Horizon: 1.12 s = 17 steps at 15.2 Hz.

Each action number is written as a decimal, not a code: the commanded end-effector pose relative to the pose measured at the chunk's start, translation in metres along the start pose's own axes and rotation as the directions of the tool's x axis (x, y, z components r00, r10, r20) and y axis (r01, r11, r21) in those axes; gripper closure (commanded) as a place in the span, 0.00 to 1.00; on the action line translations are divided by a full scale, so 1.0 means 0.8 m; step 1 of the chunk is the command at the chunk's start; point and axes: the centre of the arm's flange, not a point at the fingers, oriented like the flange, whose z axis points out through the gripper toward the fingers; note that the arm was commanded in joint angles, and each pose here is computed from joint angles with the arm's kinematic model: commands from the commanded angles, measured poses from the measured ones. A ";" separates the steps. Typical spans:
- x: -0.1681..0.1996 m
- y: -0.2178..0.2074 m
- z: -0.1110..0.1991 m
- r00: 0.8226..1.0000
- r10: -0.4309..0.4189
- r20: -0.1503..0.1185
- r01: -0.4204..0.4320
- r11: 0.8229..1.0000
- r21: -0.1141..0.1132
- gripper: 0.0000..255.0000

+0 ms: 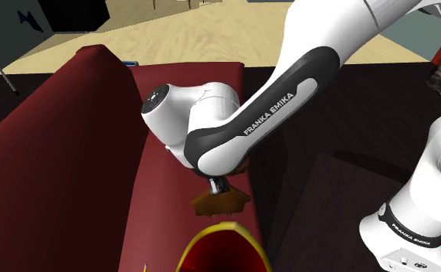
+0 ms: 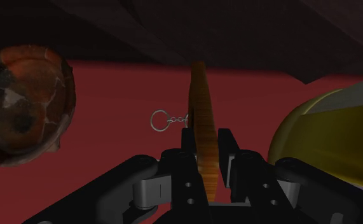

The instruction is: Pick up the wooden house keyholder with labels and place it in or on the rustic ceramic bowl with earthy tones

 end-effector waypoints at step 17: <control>-0.046 0.006 -0.109 1.000 0.000 0.000 0.000 1.000 0.000 1.00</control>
